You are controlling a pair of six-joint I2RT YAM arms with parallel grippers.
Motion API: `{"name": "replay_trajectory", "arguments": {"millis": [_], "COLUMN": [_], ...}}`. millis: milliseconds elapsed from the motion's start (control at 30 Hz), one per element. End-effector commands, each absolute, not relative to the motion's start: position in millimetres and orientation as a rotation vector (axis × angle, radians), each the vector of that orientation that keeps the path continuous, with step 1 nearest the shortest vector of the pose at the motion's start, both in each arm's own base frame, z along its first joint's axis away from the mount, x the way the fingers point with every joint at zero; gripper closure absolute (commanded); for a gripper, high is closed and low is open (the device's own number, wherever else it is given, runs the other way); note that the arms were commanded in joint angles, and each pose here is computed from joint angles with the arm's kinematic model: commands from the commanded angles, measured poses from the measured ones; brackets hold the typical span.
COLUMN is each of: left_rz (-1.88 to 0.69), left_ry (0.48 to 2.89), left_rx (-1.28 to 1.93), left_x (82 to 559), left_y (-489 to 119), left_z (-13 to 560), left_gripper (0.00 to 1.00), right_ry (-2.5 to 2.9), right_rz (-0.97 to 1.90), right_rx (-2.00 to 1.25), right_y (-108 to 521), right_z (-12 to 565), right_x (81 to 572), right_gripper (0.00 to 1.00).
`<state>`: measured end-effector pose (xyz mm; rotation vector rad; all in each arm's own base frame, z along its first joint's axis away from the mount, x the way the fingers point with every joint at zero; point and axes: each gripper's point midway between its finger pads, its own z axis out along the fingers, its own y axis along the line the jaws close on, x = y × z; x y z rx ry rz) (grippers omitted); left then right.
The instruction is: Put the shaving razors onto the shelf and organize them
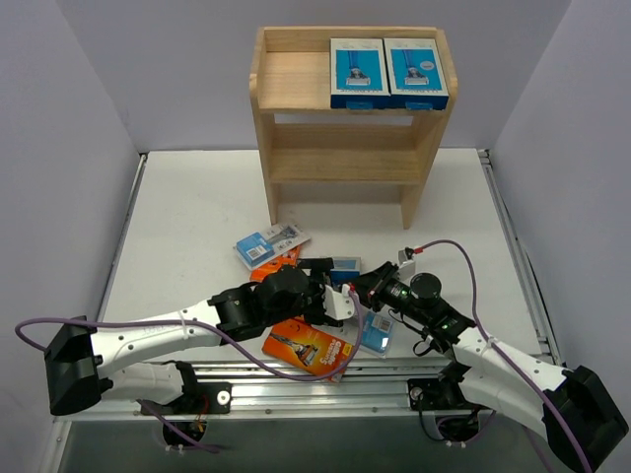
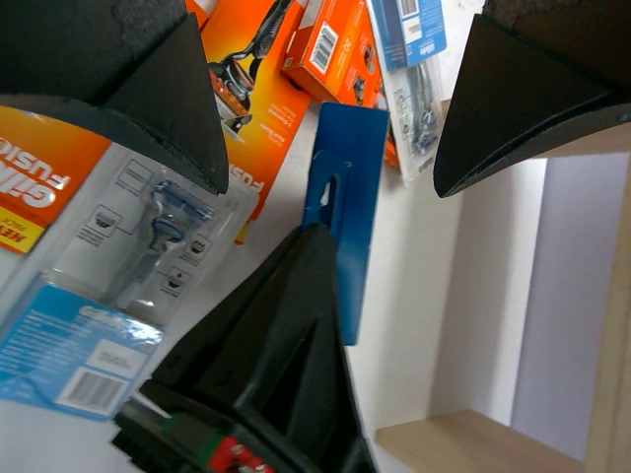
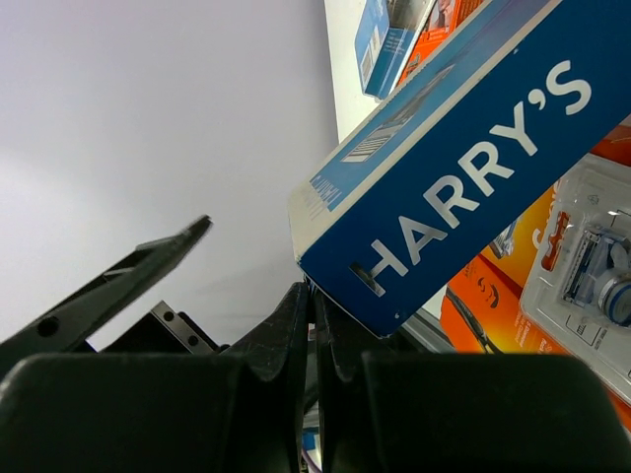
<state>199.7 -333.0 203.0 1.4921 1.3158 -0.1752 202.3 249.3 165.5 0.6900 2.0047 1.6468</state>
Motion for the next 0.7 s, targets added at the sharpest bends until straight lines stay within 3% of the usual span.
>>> {"name": "replay_trajectory", "arguments": {"millis": [0,200,367,567,667], "left_rz": [-0.315,-0.347,-0.283,-0.187,-0.135], "left_ry": [1.259,1.292,1.307,1.307,1.308], "left_rx": [1.548,1.590,1.599,1.569,1.549], "left_x": [181.4,176.1,186.9,203.7,211.9], "left_y": [-352.6,-355.6,-359.4,-361.4,-360.2], "left_z": [217.9,208.4,194.1,194.1,195.5], "left_gripper": [0.06,0.06,0.00,0.00,0.06], "right_ry": [1.888,1.881,1.879,1.891,1.895], "right_rz": [1.732,1.731,1.735,1.736,1.733], "right_rx": [0.594,0.604,0.593,0.567,0.556], "right_y": [251.6,247.8,247.9,249.1,248.5], "right_z": [201.0,200.0,201.0,199.3,198.3], "right_x": [204.2,203.3,203.5,201.1,199.8], "right_gripper": [1.00,1.00,1.00,1.00,1.00]}}
